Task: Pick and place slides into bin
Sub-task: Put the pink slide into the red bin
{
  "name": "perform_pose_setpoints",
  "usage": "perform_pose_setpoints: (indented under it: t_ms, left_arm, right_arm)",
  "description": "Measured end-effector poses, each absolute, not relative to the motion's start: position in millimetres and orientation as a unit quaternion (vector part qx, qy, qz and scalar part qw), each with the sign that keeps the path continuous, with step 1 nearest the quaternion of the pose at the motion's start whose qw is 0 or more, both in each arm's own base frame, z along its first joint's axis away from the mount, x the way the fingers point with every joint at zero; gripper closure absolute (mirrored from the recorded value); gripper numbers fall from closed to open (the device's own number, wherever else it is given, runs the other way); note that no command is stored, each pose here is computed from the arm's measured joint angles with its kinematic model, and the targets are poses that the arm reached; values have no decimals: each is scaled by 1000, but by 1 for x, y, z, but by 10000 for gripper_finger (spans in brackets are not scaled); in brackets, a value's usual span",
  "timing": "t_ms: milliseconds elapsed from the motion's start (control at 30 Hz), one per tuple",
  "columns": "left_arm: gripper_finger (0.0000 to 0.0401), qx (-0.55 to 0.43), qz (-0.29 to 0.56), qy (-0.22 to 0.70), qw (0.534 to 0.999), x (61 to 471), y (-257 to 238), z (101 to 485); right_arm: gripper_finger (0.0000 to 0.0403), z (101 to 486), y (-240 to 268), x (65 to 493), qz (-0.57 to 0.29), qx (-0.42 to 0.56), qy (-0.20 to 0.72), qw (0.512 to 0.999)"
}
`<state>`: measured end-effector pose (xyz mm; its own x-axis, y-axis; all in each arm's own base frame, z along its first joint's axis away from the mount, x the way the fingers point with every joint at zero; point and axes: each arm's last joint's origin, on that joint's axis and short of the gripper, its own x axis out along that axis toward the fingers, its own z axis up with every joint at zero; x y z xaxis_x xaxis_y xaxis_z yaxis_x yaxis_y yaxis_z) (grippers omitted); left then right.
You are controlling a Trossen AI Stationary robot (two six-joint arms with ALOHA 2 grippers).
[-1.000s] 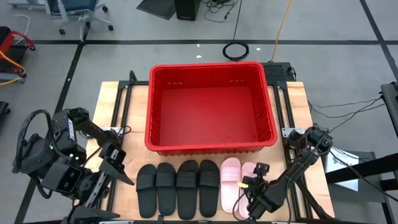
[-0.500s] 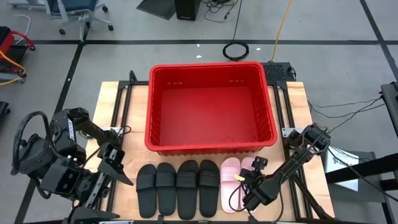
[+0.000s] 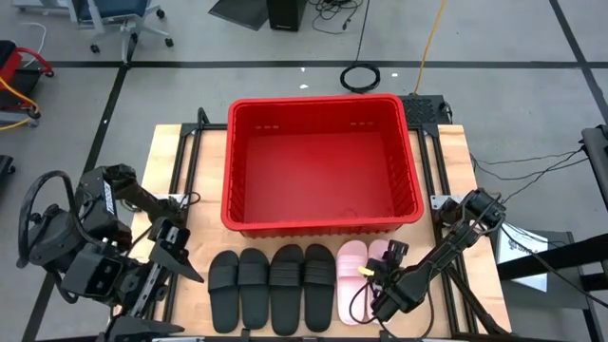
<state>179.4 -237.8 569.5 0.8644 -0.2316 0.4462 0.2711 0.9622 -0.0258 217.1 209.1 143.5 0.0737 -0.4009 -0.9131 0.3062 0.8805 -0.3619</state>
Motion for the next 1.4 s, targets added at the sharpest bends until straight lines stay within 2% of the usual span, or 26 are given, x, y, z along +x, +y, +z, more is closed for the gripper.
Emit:
perform_pose_setpoints:
  t_ms: [633, 1033, 1400]
  left_arm:
    - [128, -48, -131, -226, 964, 179, -238, 570]
    - [128, -49, -131, -226, 964, 179, -238, 570]
    - [128, -51, -132, -226, 964, 179, -238, 570]
  right_arm:
    - [395, 142, 211, 217, -232, -23, 650, 723]
    - [397, 151, 209, 216, -223, -6, 649, 727]
    - [400, 187, 204, 206, -161, 33, 666, 728]
